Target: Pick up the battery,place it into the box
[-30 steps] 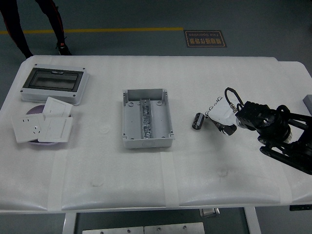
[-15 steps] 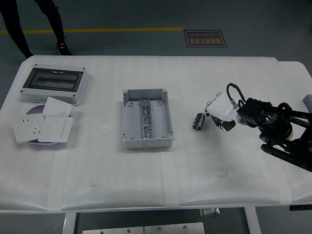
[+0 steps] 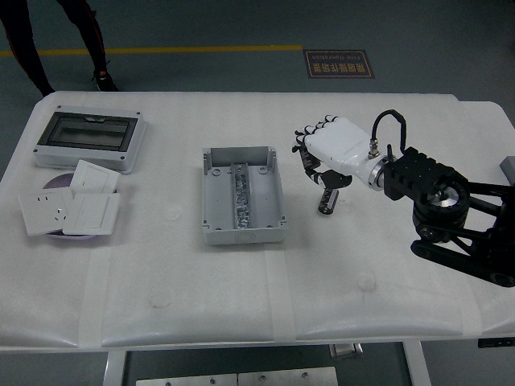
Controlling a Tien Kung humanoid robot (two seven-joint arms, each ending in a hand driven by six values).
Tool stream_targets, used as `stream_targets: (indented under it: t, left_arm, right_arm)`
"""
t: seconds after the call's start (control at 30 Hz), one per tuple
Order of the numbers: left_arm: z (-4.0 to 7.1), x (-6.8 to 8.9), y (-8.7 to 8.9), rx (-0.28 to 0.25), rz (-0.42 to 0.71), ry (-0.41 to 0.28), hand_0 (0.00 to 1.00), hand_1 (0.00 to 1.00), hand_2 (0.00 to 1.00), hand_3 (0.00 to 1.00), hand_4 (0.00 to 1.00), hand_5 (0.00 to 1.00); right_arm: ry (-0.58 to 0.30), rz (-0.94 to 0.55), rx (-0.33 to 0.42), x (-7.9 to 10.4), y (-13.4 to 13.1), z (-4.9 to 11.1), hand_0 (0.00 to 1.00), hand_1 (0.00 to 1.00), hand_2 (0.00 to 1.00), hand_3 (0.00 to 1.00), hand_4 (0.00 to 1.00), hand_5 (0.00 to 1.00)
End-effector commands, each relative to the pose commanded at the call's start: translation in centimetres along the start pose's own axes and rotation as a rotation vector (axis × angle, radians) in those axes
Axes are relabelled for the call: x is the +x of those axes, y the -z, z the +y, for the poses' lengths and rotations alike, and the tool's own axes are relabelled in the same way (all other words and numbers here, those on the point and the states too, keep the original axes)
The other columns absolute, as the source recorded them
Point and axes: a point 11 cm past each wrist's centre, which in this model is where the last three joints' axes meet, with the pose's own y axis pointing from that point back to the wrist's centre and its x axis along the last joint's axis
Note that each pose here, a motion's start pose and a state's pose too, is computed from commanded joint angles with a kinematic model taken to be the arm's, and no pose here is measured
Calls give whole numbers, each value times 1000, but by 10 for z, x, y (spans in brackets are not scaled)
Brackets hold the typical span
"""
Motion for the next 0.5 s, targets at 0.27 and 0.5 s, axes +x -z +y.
stream_targets:
  t: [0.27,0.5]
  left_arm:
    - [0,-2,1,13,-7,13,731,696,516,523,326,2]
    - [-1,-5,3,25,-11,27,729,693,510,516,284,2]
  right_arm:
    - [-103,-313,110,27,42,-16,831,700,639,671,480,160]
    - [-30,-433,106,-5,50,-24,857,761,805,920,755,310]
